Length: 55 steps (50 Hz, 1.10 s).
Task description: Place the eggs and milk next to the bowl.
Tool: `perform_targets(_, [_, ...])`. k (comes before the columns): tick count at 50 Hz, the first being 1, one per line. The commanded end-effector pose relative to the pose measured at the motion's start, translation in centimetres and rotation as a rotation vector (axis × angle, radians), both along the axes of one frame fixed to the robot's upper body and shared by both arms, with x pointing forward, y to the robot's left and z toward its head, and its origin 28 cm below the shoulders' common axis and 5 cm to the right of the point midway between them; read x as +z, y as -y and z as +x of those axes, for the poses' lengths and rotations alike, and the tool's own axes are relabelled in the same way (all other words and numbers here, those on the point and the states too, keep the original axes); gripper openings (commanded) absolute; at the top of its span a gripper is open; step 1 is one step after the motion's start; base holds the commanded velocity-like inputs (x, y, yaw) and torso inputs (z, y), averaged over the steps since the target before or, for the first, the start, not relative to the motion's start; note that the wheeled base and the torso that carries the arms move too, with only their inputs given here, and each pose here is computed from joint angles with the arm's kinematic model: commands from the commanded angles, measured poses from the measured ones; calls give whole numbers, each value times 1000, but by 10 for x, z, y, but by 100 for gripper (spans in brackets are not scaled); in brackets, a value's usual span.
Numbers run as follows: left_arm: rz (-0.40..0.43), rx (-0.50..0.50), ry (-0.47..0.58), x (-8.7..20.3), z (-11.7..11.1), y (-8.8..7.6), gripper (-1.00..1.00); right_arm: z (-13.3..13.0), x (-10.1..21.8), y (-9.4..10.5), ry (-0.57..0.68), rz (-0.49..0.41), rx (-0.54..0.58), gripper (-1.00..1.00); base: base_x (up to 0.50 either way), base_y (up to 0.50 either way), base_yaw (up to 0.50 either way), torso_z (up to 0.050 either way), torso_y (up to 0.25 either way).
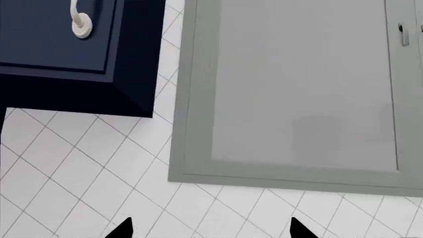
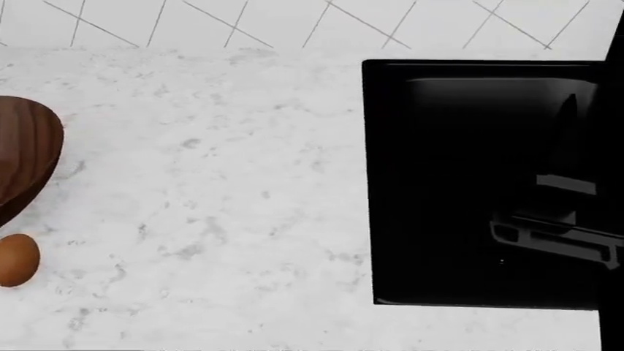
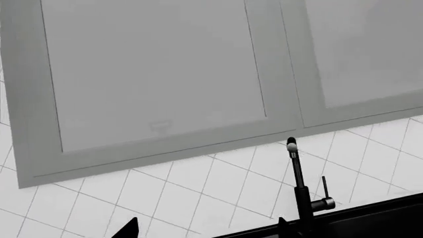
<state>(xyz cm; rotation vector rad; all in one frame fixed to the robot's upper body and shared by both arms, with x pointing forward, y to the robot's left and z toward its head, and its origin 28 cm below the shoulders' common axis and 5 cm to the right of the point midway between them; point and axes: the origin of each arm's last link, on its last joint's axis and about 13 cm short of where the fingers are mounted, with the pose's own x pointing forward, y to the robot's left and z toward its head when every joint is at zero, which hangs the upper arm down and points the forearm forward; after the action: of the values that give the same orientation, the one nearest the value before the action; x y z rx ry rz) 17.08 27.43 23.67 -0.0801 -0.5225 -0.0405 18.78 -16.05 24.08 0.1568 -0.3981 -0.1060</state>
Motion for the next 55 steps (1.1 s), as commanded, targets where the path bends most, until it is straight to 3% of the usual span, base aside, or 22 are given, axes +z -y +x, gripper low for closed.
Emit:
perform_targets(1, [-35,12,-19,-6,4,-2,100,2,-5,0,-18,26,-2,100,1,-500,0,0,0])
perform_targets(55, [-36,13,-27,-11,4,-3,100,1,-5,1,-24,29,5,100,0,-500,0,0,0])
